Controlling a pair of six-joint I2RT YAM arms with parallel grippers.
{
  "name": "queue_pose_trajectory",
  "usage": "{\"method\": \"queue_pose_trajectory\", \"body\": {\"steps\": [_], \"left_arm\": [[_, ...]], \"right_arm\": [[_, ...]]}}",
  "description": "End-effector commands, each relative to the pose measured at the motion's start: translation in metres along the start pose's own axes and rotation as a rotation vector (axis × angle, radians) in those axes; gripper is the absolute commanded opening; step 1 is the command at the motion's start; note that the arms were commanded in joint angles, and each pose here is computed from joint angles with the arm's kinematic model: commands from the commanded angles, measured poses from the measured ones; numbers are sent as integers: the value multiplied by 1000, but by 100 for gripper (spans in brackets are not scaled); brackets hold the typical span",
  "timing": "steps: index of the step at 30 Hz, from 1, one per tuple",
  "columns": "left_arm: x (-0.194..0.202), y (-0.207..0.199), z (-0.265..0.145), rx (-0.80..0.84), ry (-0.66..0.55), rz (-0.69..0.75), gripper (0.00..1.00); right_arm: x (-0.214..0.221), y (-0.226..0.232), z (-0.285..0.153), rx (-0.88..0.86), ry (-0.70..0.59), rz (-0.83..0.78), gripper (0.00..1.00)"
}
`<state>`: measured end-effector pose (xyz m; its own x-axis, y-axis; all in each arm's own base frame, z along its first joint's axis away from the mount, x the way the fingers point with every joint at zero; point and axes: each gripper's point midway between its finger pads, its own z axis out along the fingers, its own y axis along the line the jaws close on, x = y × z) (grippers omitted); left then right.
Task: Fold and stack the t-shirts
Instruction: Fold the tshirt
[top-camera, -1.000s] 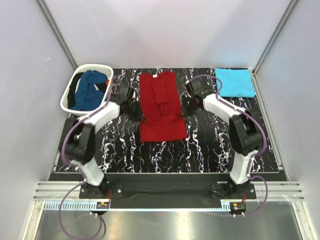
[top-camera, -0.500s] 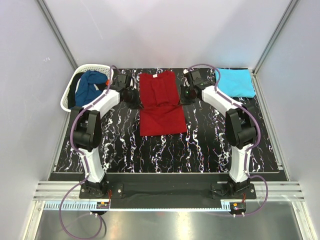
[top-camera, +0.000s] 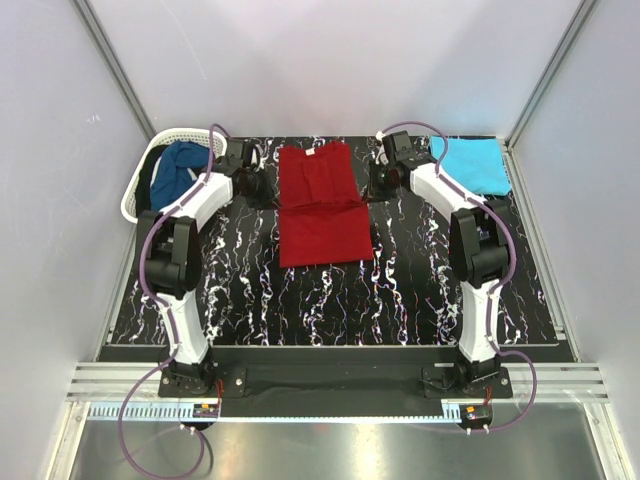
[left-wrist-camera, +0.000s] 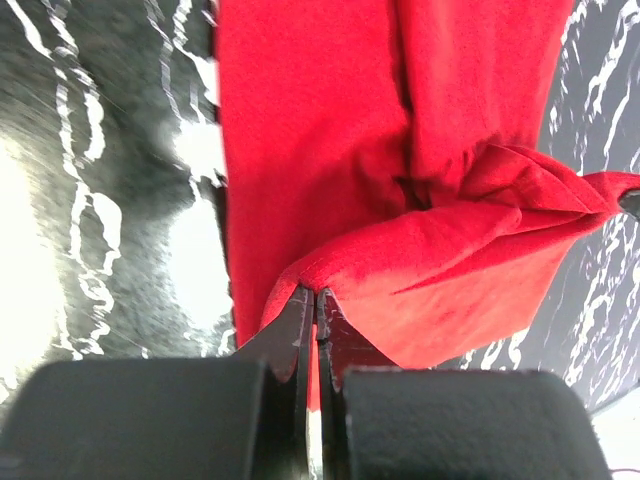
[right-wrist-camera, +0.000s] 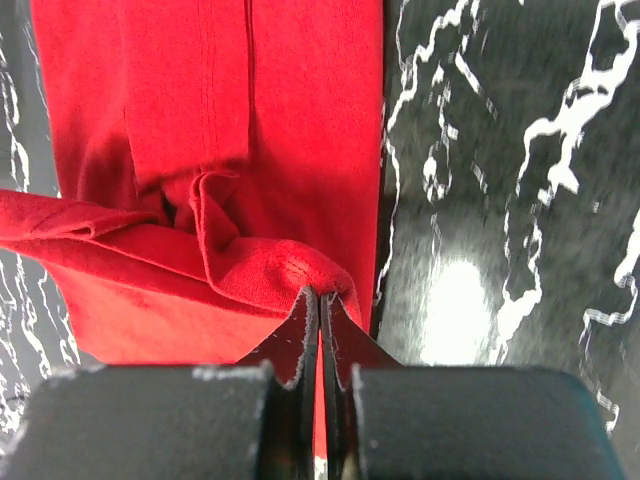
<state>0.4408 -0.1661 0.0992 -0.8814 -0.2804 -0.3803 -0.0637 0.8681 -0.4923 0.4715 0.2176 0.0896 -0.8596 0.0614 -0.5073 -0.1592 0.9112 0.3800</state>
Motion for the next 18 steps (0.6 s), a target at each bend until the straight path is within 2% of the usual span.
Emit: {"method": "queue_pose_trajectory", "body": {"steps": [1, 6, 8, 10, 13, 15, 16, 18], "left_arm": [[-21, -2, 4, 30, -26, 11, 0], [-32, 0, 16, 53, -16, 2, 0], [-32, 3, 24, 61, -1, 0, 0], [-36, 7, 30, 62, 2, -6, 9], [-40, 12, 34, 60, 2, -21, 11], [-44, 12, 34, 61, -6, -20, 15], [-47, 11, 32, 63, -14, -18, 22], [-55, 14, 27, 42, -41, -11, 23]], "right_arm": [[-20, 14, -1, -80, -22, -39, 0], [-29, 16, 10, -96, -28, -43, 0], [-31, 15, 16, -95, -25, -38, 3], [-29, 11, 23, -94, -14, -25, 6], [-33, 9, 30, -98, -13, -14, 9], [-37, 12, 32, -107, -16, -16, 13], [-37, 9, 34, -101, -14, -12, 16], [-40, 9, 33, -92, -17, -15, 23]]}}
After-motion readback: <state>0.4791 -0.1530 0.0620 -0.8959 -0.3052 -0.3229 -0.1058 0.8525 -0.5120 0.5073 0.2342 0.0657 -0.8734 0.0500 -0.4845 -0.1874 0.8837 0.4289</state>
